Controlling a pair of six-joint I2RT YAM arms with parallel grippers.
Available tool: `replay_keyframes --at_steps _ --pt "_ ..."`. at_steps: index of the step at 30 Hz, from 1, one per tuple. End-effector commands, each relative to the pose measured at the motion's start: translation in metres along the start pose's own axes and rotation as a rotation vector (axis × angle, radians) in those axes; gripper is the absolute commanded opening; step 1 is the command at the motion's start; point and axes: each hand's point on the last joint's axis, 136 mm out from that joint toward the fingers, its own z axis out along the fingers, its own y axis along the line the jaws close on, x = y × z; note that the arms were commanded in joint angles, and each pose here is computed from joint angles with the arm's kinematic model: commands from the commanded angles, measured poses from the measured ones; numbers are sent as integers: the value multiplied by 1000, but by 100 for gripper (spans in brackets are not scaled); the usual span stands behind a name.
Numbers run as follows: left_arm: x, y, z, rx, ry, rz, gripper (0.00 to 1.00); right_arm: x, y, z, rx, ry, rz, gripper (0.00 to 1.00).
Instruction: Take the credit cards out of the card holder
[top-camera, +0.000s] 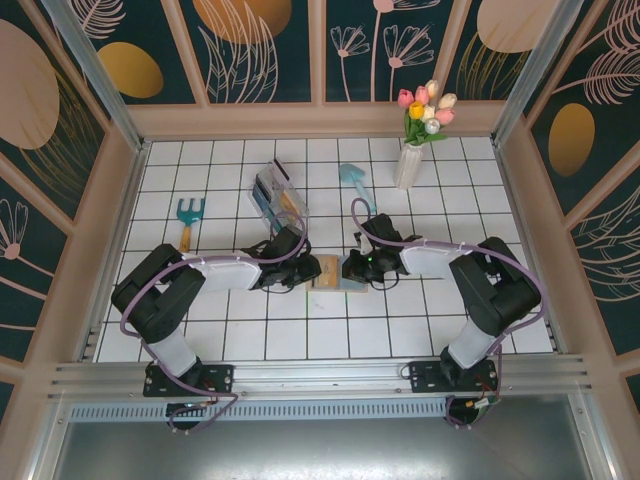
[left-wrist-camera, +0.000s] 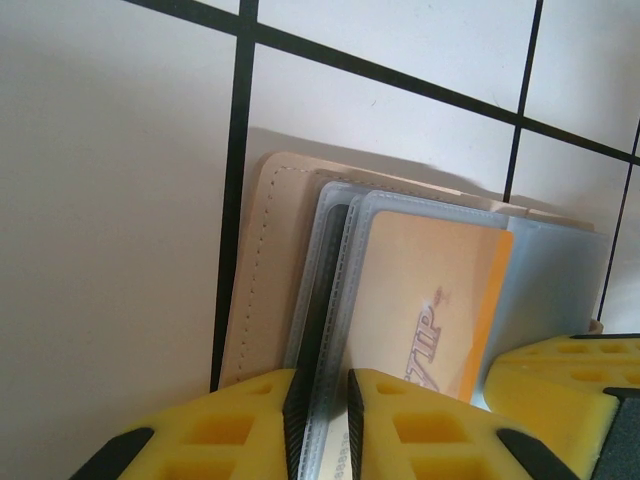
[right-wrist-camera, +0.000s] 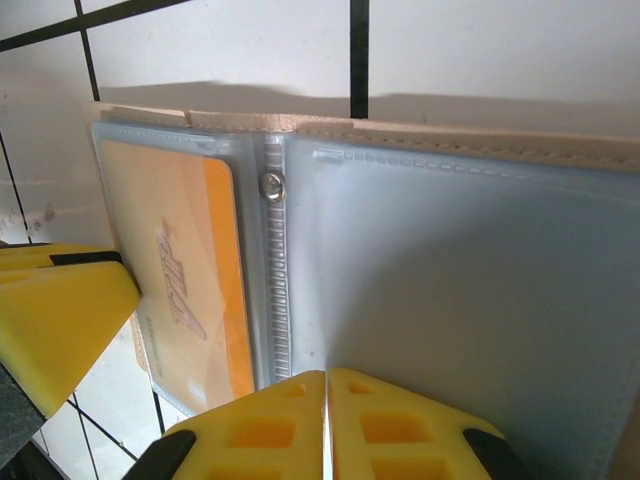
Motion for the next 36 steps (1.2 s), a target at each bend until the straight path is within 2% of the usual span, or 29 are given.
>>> replay_keyframes --at_steps 1,5,7,19,25,36 --pt "12 40 2 -148 28 -7 22 -5 13 -11 -46 -20 -12 14" --pt "13 42 2 -151 32 -8 21 -8 41 -24 -175 -56 -45 18" --pt "13 42 2 -151 31 -9 21 -6 44 -23 -191 -45 -39 20" --pt "14 42 4 -150 36 -7 20 10 30 2 -141 37 14 21" --pt "14 42 4 -150 36 -8 20 10 21 6 -101 40 22 21" --pt "15 41 4 -146 39 -6 19 9 22 12 -114 52 17 20"
